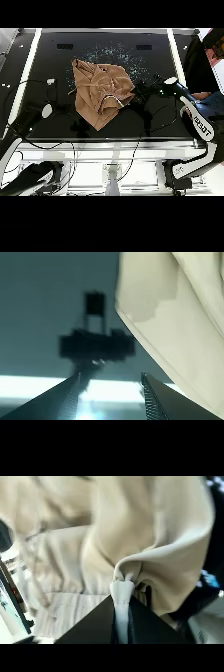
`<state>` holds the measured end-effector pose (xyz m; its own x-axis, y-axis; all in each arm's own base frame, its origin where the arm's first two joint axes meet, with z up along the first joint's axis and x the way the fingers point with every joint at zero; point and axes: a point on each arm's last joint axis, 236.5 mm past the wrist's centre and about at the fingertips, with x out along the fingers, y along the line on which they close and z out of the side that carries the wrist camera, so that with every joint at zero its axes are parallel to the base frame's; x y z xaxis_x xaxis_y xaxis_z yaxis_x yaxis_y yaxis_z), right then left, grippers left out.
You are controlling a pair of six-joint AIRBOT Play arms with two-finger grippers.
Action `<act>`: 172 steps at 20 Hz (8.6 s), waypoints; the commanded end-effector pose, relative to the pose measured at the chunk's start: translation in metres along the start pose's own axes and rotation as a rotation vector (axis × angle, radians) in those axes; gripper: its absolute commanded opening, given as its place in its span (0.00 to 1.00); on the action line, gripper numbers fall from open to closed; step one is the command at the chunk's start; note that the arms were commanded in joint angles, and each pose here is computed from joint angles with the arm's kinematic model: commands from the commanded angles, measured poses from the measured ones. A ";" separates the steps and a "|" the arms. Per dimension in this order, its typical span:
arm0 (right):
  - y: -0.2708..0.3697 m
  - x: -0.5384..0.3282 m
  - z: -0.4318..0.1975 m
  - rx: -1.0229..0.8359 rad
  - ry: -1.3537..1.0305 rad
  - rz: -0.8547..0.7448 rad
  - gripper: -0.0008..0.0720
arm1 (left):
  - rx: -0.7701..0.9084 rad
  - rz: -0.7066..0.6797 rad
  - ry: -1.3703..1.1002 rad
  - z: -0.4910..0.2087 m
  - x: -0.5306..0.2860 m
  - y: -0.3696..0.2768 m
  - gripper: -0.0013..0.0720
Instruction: Fold the clothes and pants, and hang the long-sleeved shirts on hangers.
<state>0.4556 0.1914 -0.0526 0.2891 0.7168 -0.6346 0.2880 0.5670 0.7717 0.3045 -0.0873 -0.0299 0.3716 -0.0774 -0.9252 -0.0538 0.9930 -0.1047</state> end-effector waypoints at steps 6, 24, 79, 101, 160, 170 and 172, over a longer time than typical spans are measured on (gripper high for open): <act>0.072 -0.029 0.034 -0.280 -0.096 0.093 0.06 | -0.172 -0.306 0.155 -0.086 0.030 -0.089 0.62; 0.089 -0.045 0.051 -0.389 -0.144 0.058 0.06 | -0.472 -0.361 0.095 -0.076 0.088 -0.120 0.40; -0.059 -0.281 0.219 -0.406 -0.626 -0.491 0.81 | -0.302 0.091 -0.742 0.184 -0.020 0.168 0.04; -0.103 -0.060 -0.060 -0.032 0.210 -0.116 0.87 | -0.303 0.091 -0.743 0.184 -0.020 0.168 0.04; -0.035 -0.119 0.045 -0.352 -0.383 -0.234 0.06 | 0.240 -0.198 -0.253 0.067 0.094 -0.037 0.22; 0.020 -0.154 0.079 -0.466 -0.495 -0.207 0.06 | 0.214 -0.063 -0.741 0.226 -0.069 0.023 0.04; 0.048 -0.171 0.091 -0.507 -0.547 -0.183 0.06 | 0.226 0.042 -0.882 0.254 -0.128 0.057 0.04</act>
<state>0.4870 0.0610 0.0529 0.6768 0.3721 -0.6352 -0.0002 0.8630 0.5053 0.4831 -0.0480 0.0907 0.8710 -0.1491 -0.4681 0.1500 0.9880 -0.0358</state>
